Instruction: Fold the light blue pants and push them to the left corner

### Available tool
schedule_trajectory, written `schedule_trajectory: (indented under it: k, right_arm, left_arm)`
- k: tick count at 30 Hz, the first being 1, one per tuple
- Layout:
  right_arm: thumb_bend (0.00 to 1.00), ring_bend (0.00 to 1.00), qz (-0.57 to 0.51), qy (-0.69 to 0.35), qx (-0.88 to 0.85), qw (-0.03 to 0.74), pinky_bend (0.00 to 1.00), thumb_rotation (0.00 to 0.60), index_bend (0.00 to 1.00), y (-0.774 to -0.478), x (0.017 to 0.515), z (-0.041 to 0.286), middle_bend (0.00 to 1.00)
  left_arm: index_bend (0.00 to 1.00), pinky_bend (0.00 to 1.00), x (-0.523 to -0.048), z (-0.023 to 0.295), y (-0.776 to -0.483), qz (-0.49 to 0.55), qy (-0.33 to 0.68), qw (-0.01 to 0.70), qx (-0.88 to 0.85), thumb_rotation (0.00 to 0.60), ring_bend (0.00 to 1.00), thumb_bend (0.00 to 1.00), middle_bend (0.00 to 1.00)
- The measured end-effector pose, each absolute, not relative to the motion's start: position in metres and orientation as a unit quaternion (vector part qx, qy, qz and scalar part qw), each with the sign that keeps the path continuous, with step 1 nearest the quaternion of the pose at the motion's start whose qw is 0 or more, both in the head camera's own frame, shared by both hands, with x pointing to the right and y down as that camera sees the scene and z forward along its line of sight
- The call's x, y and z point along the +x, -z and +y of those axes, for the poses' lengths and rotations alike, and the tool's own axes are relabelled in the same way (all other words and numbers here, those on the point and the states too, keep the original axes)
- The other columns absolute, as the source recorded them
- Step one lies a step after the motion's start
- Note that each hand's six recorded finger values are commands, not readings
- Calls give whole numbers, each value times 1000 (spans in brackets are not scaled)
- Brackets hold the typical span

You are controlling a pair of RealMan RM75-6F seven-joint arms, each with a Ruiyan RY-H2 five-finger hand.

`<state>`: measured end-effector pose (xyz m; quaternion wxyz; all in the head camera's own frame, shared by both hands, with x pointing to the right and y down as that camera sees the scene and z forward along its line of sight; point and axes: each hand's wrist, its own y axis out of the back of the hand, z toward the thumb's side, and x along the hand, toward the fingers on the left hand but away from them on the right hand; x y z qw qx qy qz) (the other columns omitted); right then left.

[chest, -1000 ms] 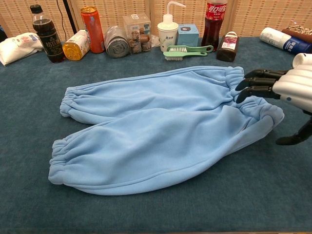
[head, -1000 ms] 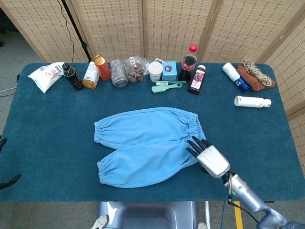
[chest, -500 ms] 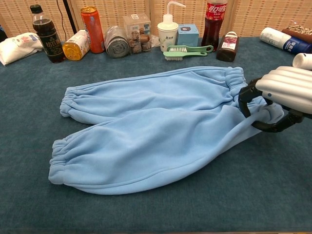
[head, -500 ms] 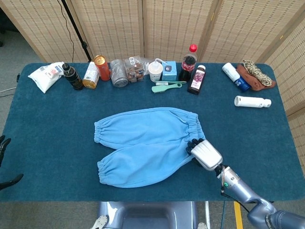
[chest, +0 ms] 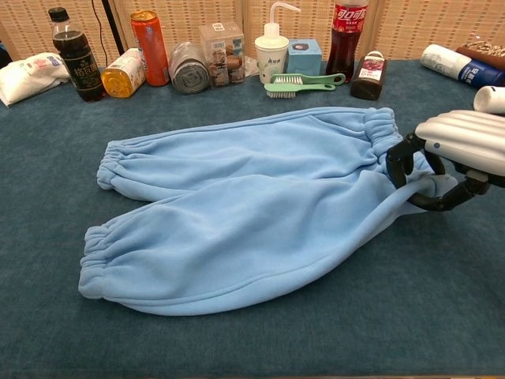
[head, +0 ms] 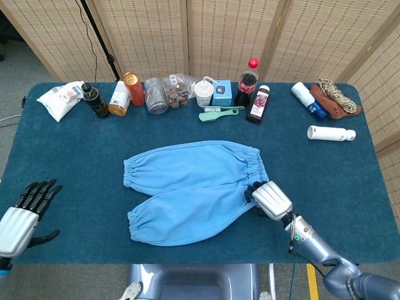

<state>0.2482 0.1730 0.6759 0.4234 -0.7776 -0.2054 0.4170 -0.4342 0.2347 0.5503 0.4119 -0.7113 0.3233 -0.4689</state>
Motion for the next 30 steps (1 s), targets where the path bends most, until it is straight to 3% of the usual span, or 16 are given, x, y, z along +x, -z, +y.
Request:
schedule_trajectory:
  k: [8,13,19,30]
  right_arm:
    - [538,451,-228,-434,-783,382,590,600,631,-676,251,172,514]
    - [538,451,-239,-448,-789,346,591,600,631,-679,256,170,514]
    - [539,453,-261,-442,-810,284,592,600,633,-676,257,169,515]
    - [538,457,-279,-431,-833,204,596,600,633,-674,257,171,518]
  left_arm:
    - [336,185,-397,239,-584,246,362,482,-759,600,205,0,194]
    - [348,184,-350,247,-603,200,267,514,-790,600,213,0,206]
    - [290,181,-321,253,-620,172,238,541,-788,600,164,0,169]
    - [127,84,-307,266,-643,152,259,532,-791,600,30,0,36]
